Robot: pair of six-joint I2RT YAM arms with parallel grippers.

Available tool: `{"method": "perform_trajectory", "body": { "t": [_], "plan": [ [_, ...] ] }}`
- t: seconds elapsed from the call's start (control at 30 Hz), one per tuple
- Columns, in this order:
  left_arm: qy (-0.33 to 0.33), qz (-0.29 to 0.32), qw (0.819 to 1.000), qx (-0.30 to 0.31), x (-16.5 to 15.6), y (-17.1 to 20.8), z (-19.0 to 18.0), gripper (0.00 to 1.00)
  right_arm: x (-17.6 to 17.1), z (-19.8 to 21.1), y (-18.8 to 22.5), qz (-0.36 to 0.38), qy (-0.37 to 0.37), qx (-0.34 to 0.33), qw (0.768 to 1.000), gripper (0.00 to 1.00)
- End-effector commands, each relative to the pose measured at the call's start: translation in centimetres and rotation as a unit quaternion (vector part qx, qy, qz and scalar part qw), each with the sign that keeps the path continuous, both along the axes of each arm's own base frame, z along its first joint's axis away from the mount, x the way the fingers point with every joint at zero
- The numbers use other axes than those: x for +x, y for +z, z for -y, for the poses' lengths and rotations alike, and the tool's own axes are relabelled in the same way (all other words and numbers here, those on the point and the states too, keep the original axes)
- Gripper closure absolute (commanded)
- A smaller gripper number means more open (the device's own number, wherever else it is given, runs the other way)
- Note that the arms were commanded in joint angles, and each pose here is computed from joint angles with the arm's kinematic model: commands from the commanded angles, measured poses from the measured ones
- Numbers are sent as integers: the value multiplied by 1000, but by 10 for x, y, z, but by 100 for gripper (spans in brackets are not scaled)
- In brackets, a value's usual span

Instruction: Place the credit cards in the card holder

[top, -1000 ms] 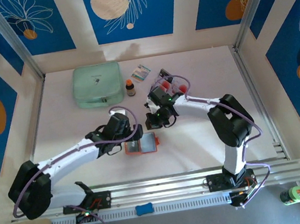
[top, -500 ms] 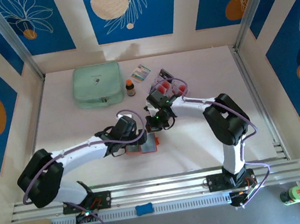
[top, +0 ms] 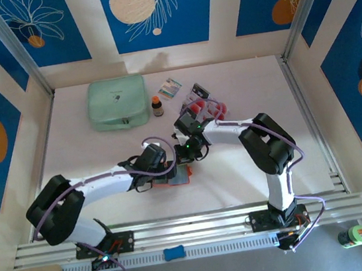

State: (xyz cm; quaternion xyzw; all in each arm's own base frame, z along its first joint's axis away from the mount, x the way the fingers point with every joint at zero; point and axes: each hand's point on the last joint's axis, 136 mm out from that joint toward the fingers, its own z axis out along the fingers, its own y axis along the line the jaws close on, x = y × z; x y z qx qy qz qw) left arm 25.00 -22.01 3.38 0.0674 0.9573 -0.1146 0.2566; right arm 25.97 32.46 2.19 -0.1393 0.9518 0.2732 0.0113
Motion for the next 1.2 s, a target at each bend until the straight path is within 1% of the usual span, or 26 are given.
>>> {"method": "perform_trajectory", "body": {
  "t": [0.0,0.13,0.23,0.3,0.43,0.6,0.7,0.73,0.97,1.17],
  "plan": [
    [-10,-2,1000,10,-4,-9,-2,0,-13,-1,-15,-34,1,-11,999,100],
    [-8,-6,1000,17,-6,-16,-5,1,-12,-1,-15,-35,-1,-9,999,100],
    [-10,-10,1000,19,-9,-21,-6,6,-11,-2,-11,-34,-3,-4,999,100],
    [-9,-12,1000,18,-10,-24,-7,8,-9,-1,-6,-31,-6,-1,1000,100],
    [-6,-13,1000,12,-11,-25,-7,9,-4,2,10,-13,-19,8,1000,99],
    [0,-10,1000,8,-11,-25,-9,9,-6,7,18,-7,-39,18,999,79],
    [1,-8,1000,7,-11,-24,-9,9,-9,7,13,-14,-44,19,999,71],
    [2,-7,1000,6,-11,-24,-10,9,-10,7,10,-16,-45,17,999,70],
    [4,-7,1000,8,-13,-25,-13,9,-10,3,-2,-30,-47,16,998,70],
    [6,-5,1000,7,-13,-25,-13,9,-8,-3,0,-35,-41,29,998,73]
  ]
}}
